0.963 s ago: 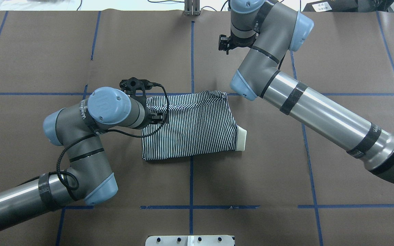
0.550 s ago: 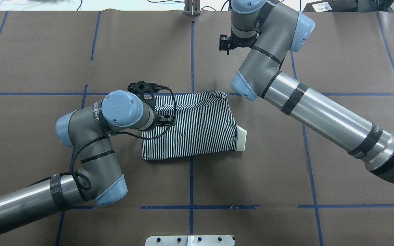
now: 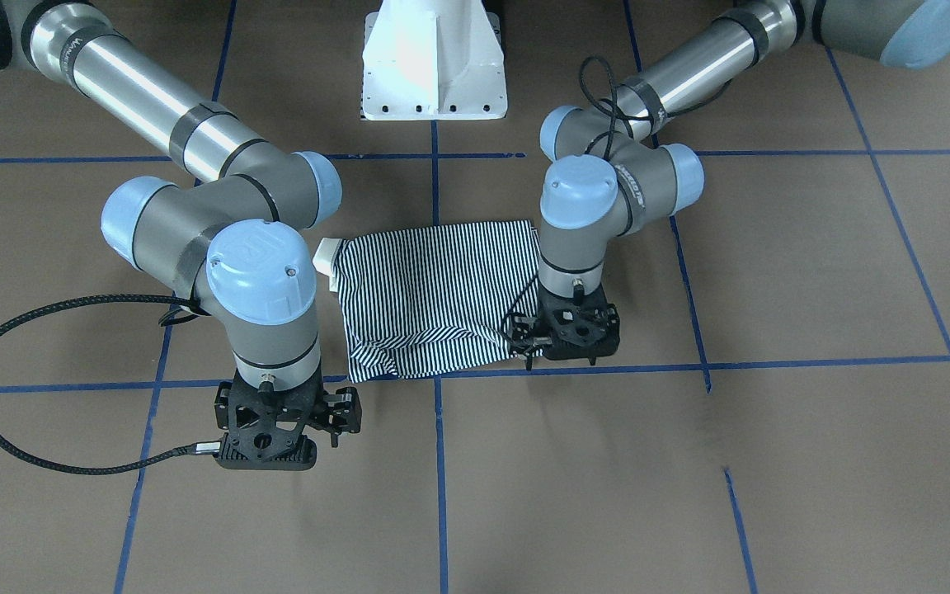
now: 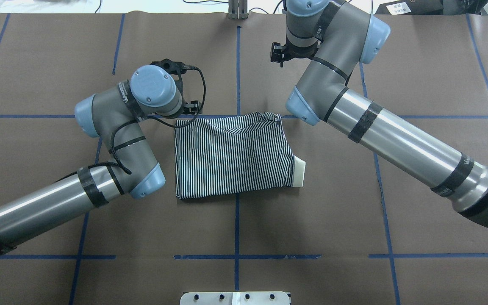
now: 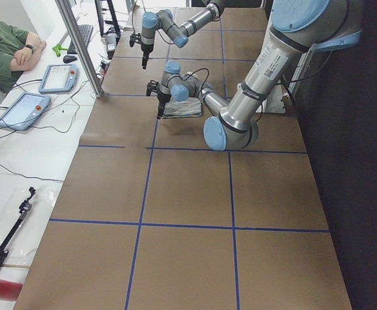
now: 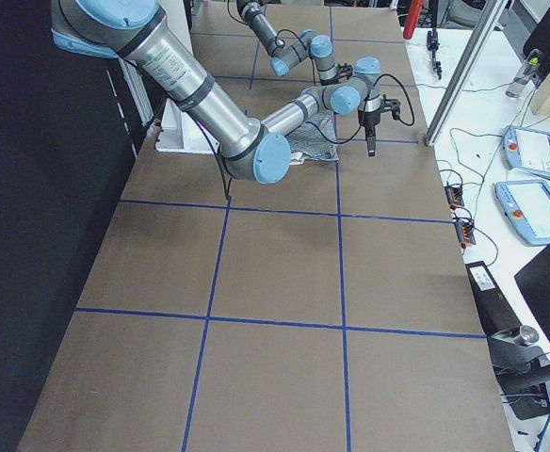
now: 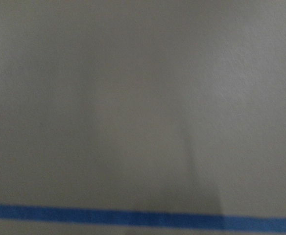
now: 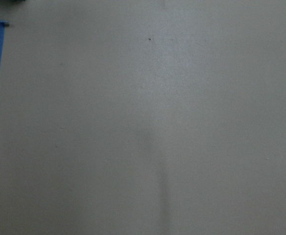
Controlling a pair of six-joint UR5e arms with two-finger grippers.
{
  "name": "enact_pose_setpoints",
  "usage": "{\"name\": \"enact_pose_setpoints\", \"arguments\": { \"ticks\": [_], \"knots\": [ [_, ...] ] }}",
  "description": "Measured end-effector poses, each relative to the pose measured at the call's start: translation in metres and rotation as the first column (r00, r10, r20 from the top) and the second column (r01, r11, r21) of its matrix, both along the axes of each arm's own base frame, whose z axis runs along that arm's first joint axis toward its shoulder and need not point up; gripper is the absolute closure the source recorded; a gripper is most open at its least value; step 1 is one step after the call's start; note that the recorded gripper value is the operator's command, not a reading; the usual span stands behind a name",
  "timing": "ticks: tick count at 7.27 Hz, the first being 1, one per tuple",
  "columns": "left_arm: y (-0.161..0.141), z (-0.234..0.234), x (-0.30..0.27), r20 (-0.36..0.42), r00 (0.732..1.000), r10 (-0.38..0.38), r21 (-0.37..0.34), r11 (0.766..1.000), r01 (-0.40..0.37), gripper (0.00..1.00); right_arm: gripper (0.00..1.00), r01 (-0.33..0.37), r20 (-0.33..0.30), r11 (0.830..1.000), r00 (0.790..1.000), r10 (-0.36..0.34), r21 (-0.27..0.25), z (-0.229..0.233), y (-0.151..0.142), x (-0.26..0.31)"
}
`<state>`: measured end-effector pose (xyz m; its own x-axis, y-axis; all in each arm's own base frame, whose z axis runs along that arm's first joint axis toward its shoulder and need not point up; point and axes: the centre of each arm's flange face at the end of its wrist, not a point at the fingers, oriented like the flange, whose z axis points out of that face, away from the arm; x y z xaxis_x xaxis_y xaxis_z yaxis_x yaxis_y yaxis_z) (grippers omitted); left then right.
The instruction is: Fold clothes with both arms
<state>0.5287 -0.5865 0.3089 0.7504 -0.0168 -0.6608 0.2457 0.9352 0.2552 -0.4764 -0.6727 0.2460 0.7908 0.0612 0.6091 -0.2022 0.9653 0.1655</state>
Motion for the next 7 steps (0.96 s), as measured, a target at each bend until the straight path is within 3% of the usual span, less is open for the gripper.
{"name": "enact_pose_setpoints", "arguments": {
  "ticks": [2, 4, 5, 7],
  "knots": [
    [-0.057, 0.021, -0.052, 0.050, 0.998, 0.025, 0.069, 0.997, -0.028, 0.00, 0.00, -0.003, 0.007, 1.000, 1.000, 0.003, 0.001, -0.002, 0.003, -0.001],
    [-0.076, 0.010, -0.101, 0.016, 0.991, 0.136, 0.122, 0.983, -0.137, 0.00, 0.00, -0.016, 0.032, 1.000, 0.999, 0.016, -0.002, -0.018, 0.025, -0.023],
    [-0.076, 0.007, -0.115, 0.006, 0.986, 0.166, 0.142, 0.976, -0.165, 0.00, 0.00, -0.029, 0.017, 1.000, 0.999, 0.029, 0.005, -0.025, 0.042, -0.042],
    [-0.076, 0.003, -0.123, -0.003, 0.984, 0.180, 0.157, 0.971, -0.178, 0.00, 0.00, -0.018, -0.088, 0.999, 0.996, 0.021, 0.034, -0.038, 0.099, -0.079]
  ]
}}
